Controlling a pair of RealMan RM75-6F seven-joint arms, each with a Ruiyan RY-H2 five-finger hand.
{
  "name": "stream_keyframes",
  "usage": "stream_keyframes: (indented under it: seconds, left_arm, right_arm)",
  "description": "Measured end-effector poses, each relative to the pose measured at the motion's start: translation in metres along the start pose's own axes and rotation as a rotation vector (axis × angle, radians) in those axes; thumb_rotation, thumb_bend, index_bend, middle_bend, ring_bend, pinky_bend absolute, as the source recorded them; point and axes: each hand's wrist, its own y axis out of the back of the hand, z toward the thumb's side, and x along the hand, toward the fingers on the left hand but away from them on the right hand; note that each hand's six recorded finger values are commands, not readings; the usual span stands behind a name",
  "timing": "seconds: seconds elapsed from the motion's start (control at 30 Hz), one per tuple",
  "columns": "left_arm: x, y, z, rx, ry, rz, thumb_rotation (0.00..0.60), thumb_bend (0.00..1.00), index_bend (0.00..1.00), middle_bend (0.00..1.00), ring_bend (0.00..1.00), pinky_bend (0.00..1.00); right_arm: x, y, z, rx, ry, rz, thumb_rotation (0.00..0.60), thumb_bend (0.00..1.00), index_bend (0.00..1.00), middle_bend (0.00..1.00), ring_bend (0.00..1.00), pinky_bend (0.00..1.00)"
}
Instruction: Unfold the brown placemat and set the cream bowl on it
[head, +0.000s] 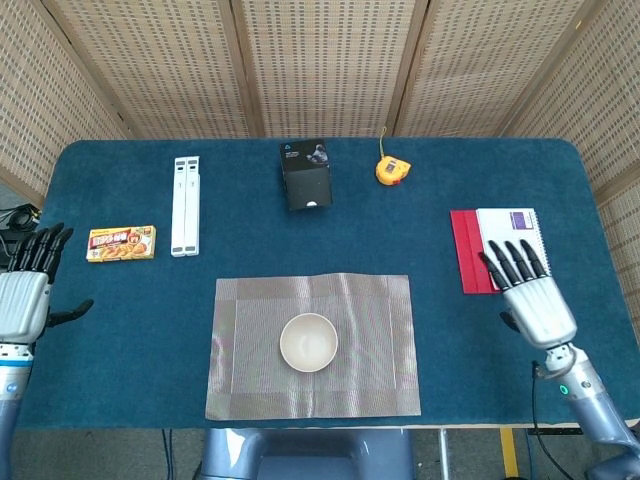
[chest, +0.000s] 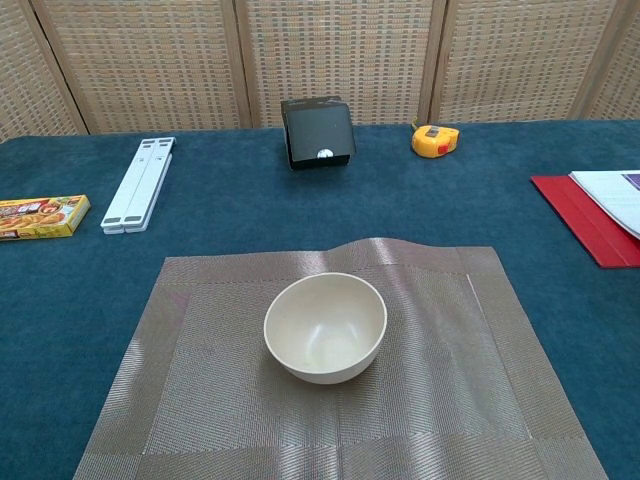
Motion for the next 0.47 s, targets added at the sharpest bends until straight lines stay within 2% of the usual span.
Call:
stream_keyframes:
  seconds: [0.07,0.17,0.33,0.47]
  left_arm:
    - [-0.009,0.000,-0.002,-0.004,0.009,-0.005,0.600,0.00,0.00,0.00,0.00,0.00]
    - [-0.022,0.000,-0.006,-0.007,0.023,-0.021,0.600,0.00,0.00,0.00,0.00,0.00]
    - [-0.042,0.000,-0.009,0.026,0.038,-0.055,0.600,0.00,0.00,0.00,0.00,0.00]
    - [-0.050,0.002,-0.006,0.027,0.020,-0.053,0.600,0.00,0.00,0.00,0.00,0.00]
  right_arm:
    - [0.015,-0.004,-0.011,-0.027,-0.077,-0.011,0.600,0.00,0.00,0.00,0.00,0.00]
    - [0.032,-0.006,-0.017,-0.063,-0.135,-0.027,0.600,0.00,0.00,0.00,0.00,0.00]
    - [0.059,-0.003,-0.017,-0.096,-0.170,-0.059,0.600,0.00,0.00,0.00,0.00,0.00]
    - [0.071,0.000,-0.013,-0.109,-0.173,-0.065,0.600,0.00,0.00,0.00,0.00,0.00]
